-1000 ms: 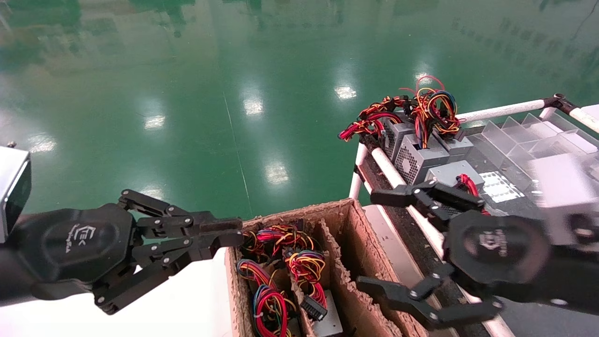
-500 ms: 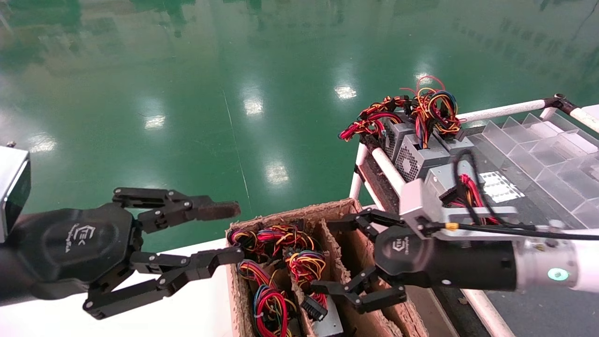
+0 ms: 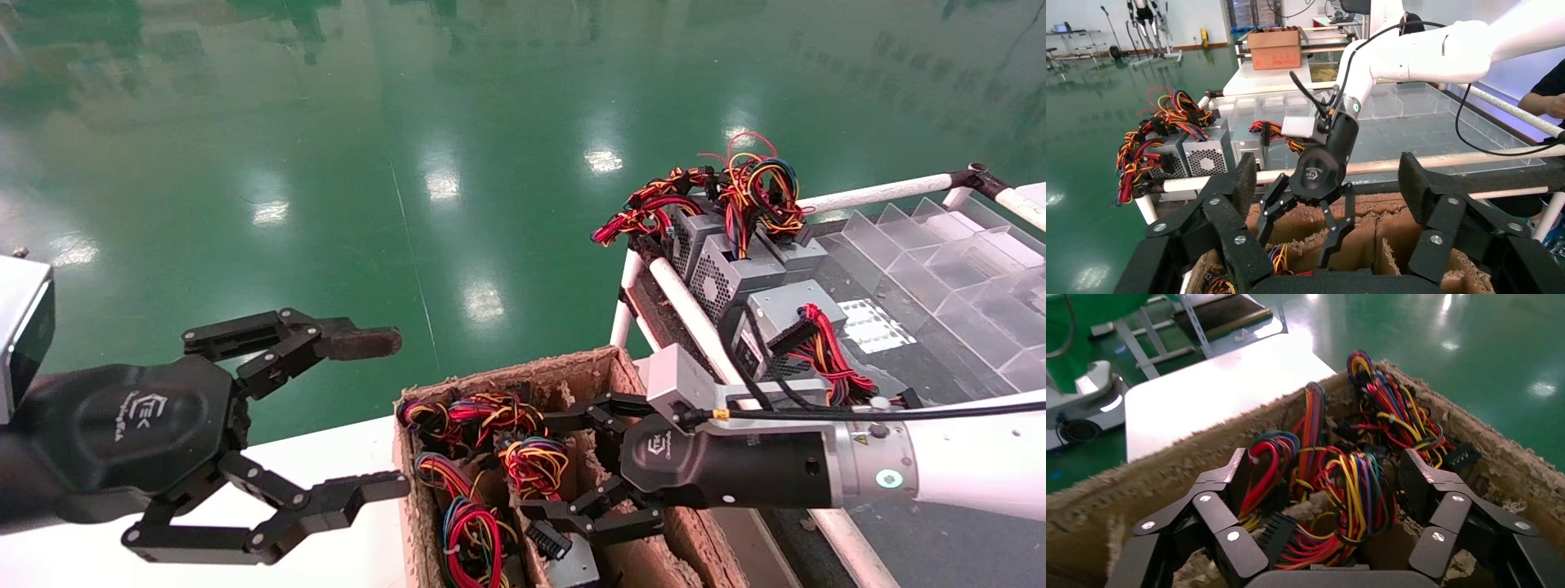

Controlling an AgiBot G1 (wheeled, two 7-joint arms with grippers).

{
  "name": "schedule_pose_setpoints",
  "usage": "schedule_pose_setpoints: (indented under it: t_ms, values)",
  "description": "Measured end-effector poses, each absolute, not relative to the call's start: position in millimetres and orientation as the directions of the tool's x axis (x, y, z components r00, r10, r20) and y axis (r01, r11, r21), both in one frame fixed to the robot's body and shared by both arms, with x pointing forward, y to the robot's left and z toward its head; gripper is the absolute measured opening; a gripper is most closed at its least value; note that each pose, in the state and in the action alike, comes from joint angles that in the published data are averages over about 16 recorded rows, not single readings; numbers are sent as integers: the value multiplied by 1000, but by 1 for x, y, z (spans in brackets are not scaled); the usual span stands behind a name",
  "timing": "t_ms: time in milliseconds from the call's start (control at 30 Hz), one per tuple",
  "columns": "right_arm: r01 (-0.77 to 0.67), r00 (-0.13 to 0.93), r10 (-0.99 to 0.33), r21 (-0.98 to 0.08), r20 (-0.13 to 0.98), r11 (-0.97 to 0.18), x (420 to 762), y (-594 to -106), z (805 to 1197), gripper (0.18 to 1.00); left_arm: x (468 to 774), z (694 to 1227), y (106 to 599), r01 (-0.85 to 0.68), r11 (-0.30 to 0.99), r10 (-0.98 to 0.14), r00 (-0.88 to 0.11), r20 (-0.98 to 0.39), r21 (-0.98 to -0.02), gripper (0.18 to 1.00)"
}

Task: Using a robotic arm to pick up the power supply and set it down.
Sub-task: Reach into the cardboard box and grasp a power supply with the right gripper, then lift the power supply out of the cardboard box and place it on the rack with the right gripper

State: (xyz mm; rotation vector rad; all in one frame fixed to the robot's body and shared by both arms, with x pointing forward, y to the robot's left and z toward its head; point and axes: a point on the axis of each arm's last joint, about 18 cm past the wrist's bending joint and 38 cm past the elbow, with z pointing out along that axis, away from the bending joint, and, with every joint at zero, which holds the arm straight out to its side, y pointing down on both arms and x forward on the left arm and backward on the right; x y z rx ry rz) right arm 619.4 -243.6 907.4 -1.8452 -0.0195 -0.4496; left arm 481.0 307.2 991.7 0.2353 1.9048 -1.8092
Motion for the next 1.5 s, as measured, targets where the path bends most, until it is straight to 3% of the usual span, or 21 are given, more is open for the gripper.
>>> schedule_pose_setpoints:
  t_ms: [167, 467, 900, 1100, 1500]
  values:
    - [237, 924, -212, -912, 318, -336, 626, -242, 900, 846, 481, 992, 307, 452, 103, -210, -861, -464, -886, 840]
    - [231, 925, -211, -907, 317, -351, 632, -242, 891, 655, 481, 992, 307, 452, 103, -210, -861, -464, -886, 959]
    - [236, 923, -216, -911, 319, -340, 631, -248, 890, 365, 481, 992, 307, 452, 103, -210, -861, -464, -886, 1001]
    - [243, 921, -223, -918, 319, -313, 627, -252, 894, 278, 481, 992, 307, 452, 103, -210, -861, -464, -886, 1001]
    - [318, 898, -234, -917, 373, -241, 609, -266, 931, 218, 481, 992, 307, 452, 103, -210, -861, -464, -886, 1001]
